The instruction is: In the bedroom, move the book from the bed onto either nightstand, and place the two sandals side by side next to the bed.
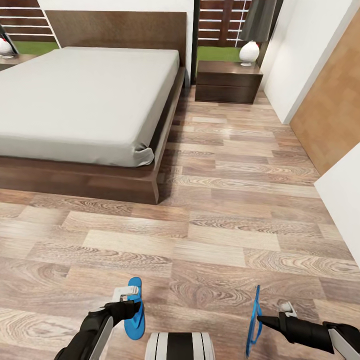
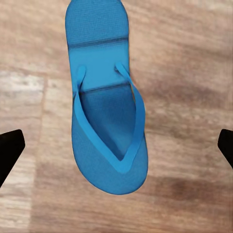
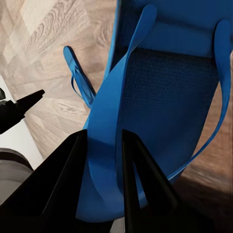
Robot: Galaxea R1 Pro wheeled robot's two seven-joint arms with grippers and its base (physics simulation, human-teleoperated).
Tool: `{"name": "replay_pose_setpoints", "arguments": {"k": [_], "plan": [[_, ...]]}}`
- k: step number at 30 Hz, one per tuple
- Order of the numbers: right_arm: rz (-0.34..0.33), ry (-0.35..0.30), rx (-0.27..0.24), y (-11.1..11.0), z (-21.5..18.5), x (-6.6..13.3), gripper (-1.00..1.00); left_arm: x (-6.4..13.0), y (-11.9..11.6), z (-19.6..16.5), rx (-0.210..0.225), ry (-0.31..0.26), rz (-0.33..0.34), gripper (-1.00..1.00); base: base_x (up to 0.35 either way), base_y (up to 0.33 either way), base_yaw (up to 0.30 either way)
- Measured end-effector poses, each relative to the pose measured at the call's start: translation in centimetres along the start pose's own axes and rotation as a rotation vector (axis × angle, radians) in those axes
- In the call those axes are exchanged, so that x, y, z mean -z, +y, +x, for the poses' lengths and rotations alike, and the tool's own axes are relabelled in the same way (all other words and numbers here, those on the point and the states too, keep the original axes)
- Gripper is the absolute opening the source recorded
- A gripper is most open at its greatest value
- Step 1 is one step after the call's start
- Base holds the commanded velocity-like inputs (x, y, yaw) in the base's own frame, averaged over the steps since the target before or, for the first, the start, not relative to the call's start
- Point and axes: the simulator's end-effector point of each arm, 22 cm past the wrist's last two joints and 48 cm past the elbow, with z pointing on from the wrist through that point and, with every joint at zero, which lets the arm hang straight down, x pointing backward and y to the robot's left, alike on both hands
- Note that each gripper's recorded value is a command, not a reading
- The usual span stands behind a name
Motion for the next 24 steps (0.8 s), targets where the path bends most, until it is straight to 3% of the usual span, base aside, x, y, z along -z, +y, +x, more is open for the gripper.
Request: {"name": "replay_pose_setpoints", "arguments": {"k": [6, 24], "plan": [[0.015, -0.042, 0.001, -0.5, -1.6, 1.7, -1.00, 0.3, -0.1, -0.8, -0.001, -0.019, 0.002, 1.00, 0.000, 0.000, 0.000], [-0.005, -0.145, -0.010, -0.1, -4.6, 3.3, -1.00, 0.4, -0.1, -1.0, -0.001, -0.023, 0.002, 1.00, 0.000, 0.000, 0.000]]}}
